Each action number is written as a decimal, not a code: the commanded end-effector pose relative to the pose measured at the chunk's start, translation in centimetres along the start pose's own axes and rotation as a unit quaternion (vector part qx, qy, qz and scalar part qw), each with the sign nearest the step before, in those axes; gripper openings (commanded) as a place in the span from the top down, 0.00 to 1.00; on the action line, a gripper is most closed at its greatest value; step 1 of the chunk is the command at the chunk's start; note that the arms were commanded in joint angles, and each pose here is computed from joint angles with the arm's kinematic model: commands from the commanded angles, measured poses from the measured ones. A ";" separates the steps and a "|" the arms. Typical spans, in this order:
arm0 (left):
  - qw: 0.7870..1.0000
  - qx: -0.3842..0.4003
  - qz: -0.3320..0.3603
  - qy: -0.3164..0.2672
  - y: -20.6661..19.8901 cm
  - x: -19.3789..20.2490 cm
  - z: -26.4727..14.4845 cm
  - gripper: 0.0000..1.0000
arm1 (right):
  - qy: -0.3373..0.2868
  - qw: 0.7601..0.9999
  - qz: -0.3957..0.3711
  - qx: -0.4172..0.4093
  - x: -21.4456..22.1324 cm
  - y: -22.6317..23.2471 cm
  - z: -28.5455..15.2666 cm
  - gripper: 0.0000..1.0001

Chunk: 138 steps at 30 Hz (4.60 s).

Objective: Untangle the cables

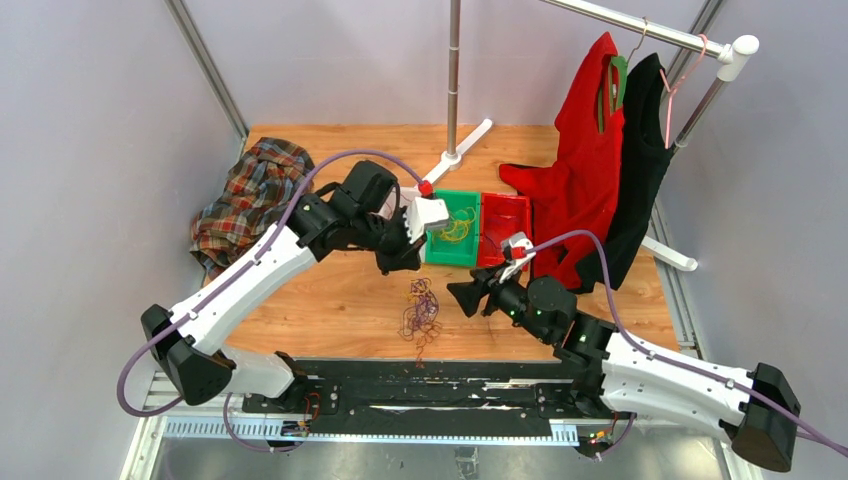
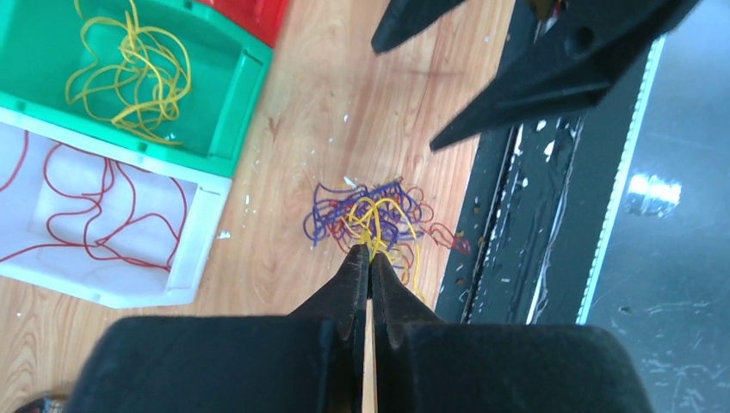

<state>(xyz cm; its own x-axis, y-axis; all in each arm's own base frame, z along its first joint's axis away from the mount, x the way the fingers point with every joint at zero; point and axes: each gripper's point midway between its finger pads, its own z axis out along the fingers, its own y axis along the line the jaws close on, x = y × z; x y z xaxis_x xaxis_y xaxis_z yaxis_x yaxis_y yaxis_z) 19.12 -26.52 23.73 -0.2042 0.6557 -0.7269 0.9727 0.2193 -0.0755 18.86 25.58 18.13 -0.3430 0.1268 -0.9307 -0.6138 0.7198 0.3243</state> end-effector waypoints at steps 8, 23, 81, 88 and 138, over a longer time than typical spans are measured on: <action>0.996 0.011 -0.049 -0.072 -1.2 -5.9 -2.9 0.99 | -0.076 0.991 -0.048 -0.097 -8.0 5.6 1.4 0.36; 0.995 0.027 -0.045 -0.081 -3.0 -6.5 -4.0 0.99 | -0.091 0.995 -0.027 -0.004 -9.1 3.6 5.3 0.40; 0.924 -0.131 0.152 -0.325 -2.4 -23.6 -20.0 0.99 | 0.023 0.999 -0.022 0.043 2.6 -0.9 3.4 0.42; 0.942 -0.114 0.133 -0.285 -1.1 -22.2 -16.2 1.00 | 0.001 0.995 -0.029 0.097 0.1 -2.7 1.6 0.38; 0.962 -0.042 0.202 -0.179 10.1 -17.2 3.4 1.00 | -0.040 0.977 -0.067 0.197 -5.3 -7.7 0.5 0.35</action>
<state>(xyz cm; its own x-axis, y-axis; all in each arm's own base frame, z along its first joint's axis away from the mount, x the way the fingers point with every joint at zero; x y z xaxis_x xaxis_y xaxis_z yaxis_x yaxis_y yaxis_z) 32.74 -38.10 31.10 0.2154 0.4653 -0.8585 0.9547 0.0846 0.2854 24.27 18.38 17.75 -0.2541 0.0574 -0.9655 -0.2523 0.9597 0.1235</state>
